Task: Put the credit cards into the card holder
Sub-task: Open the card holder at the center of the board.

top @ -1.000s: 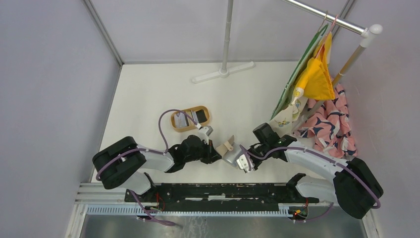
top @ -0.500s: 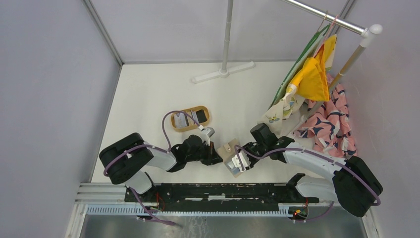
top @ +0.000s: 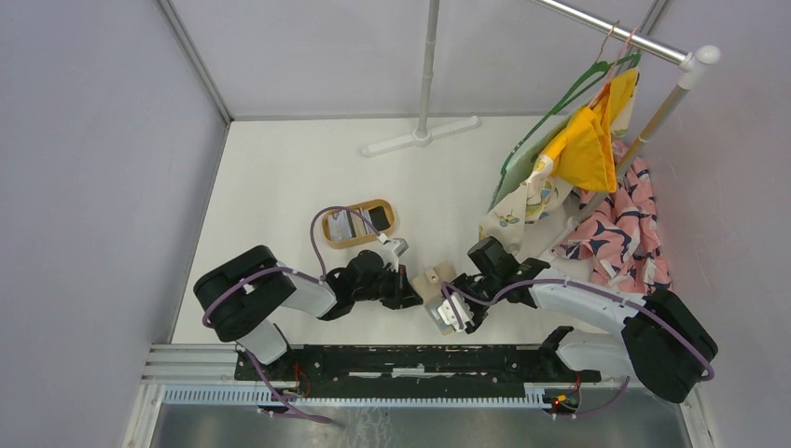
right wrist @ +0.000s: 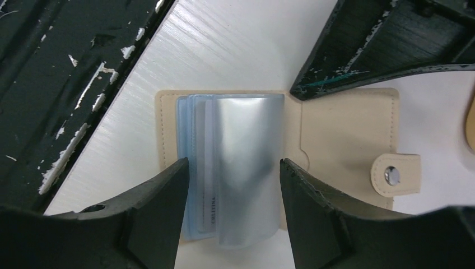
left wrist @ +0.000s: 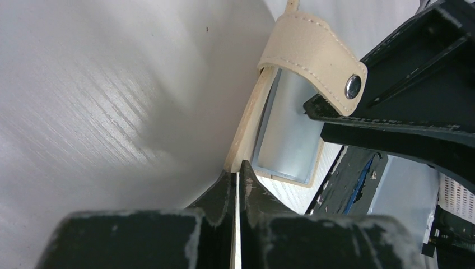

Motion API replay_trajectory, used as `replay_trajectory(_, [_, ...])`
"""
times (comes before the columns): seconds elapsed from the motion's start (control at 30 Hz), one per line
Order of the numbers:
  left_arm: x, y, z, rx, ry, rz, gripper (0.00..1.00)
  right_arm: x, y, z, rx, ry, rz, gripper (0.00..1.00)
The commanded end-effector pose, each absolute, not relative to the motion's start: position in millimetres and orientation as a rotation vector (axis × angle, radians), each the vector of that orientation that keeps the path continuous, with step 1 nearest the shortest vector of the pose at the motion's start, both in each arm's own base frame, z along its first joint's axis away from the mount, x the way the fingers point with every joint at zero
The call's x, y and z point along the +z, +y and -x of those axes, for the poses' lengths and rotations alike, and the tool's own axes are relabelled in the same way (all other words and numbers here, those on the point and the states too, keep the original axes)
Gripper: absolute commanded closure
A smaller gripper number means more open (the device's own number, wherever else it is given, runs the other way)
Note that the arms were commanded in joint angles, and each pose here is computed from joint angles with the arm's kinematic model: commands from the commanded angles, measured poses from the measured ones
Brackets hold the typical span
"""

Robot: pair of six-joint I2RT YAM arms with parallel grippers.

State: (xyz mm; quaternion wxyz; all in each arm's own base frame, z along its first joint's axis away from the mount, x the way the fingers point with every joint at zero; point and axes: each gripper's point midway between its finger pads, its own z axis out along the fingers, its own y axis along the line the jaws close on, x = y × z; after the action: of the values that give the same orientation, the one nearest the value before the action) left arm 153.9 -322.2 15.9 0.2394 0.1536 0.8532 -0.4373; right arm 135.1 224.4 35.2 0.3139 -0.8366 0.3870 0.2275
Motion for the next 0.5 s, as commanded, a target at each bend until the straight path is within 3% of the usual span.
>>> replay_trajectory(0.0, [6.7,-319.1,-154.5,-1.158,2.362,-0.459,0.98,34.4,229.4,-129.4,0.647,1.023,2.216,0.34])
replay_trajectory(0.17, [3.8,-319.2,-153.1,-1.16,2.368,-0.471,0.98,32.8,230.6,-132.2,0.629,1.046,2.213,0.33])
replay_trajectory(0.47, [-3.7,-321.9,-149.4,-1.179,2.385,-0.498,0.98,57.5,241.0,-155.5,0.526,1.095,2.075,0.45])
